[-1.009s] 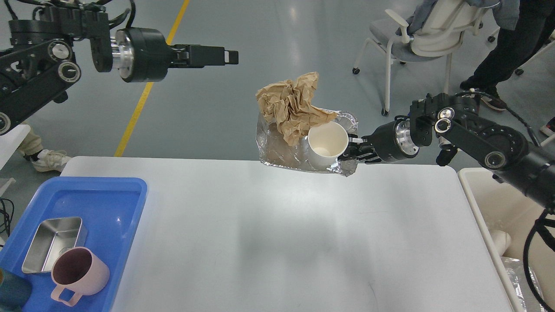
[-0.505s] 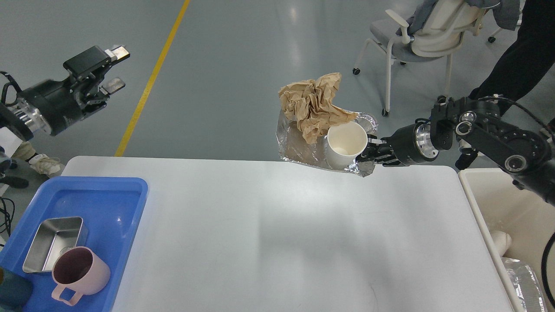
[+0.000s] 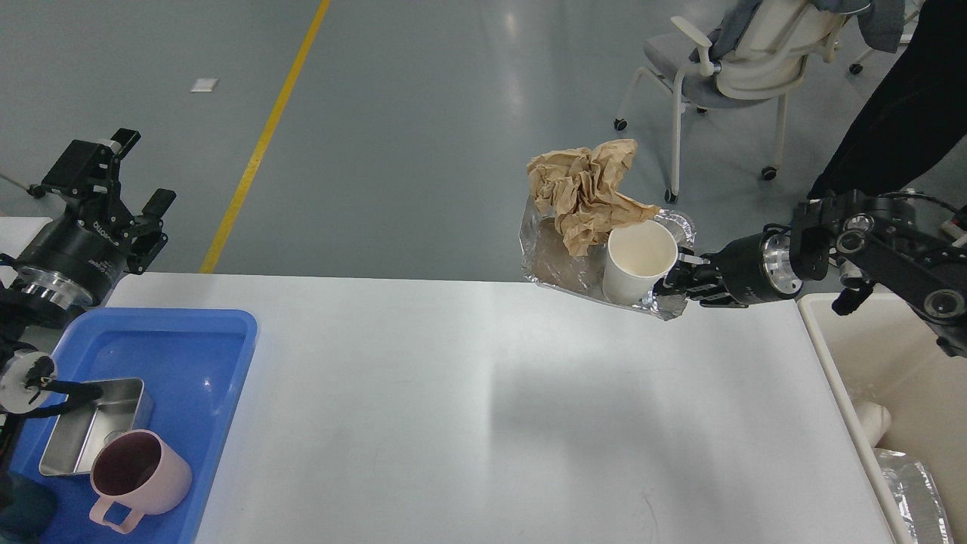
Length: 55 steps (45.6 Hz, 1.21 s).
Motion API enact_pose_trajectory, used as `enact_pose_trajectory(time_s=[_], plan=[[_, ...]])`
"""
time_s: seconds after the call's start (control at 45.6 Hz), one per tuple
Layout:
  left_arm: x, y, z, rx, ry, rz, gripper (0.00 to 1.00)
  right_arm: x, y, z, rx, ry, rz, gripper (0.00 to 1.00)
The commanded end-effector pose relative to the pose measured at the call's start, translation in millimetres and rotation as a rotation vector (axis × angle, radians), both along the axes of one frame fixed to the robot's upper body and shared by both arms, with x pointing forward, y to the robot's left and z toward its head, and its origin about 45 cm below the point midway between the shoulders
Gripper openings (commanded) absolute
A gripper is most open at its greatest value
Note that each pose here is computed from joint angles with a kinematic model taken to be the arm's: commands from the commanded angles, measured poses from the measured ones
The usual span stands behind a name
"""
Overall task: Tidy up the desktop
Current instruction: 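Retract the left gripper and carry the foil tray toward the white bin, then lower the foil tray into the white bin with the right gripper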
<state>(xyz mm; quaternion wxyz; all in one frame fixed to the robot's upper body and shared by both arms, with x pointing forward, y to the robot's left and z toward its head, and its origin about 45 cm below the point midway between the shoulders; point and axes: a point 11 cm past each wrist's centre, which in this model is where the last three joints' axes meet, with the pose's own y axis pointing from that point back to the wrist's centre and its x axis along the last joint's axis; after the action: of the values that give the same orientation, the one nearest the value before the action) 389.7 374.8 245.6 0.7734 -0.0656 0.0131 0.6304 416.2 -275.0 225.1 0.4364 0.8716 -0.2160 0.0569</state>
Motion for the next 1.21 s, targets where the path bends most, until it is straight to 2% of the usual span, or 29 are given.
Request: enact_pose_trajectory(time_s=[0.0,0.11,0.285,0.746,1.185], plan=[[-1.3,-25.2,-15.1,-0.158,-0.028,0.005,0.97,-3.8,-12.2,-0.4,0.0,0.001,-0.022,0.0],[-3.0,-30.5,-17.5,-0.327,-0.072,0.026,0.97,-5.7,-31.6,3.1,-0.009,-0.005,-0.06,0.0],[-6.7,-29.2,-29.2,-0.508,-0.058,0.069,0.97,-10.0,-51.9,6.5,0.053,0.007,-0.135,0.0],[-12.6,-48.8,-48.0,-0.575,-0.026,0.069,0.97,-40.5,-116.3,-9.9,0.124,0.089,-0.343,0.0],[-20.3,-45.3,-58.6,-0.575,-0.009,0.076,0.97,-54.7,-158.1,-11.1,0.124,0.098,-0.467,0.0]])
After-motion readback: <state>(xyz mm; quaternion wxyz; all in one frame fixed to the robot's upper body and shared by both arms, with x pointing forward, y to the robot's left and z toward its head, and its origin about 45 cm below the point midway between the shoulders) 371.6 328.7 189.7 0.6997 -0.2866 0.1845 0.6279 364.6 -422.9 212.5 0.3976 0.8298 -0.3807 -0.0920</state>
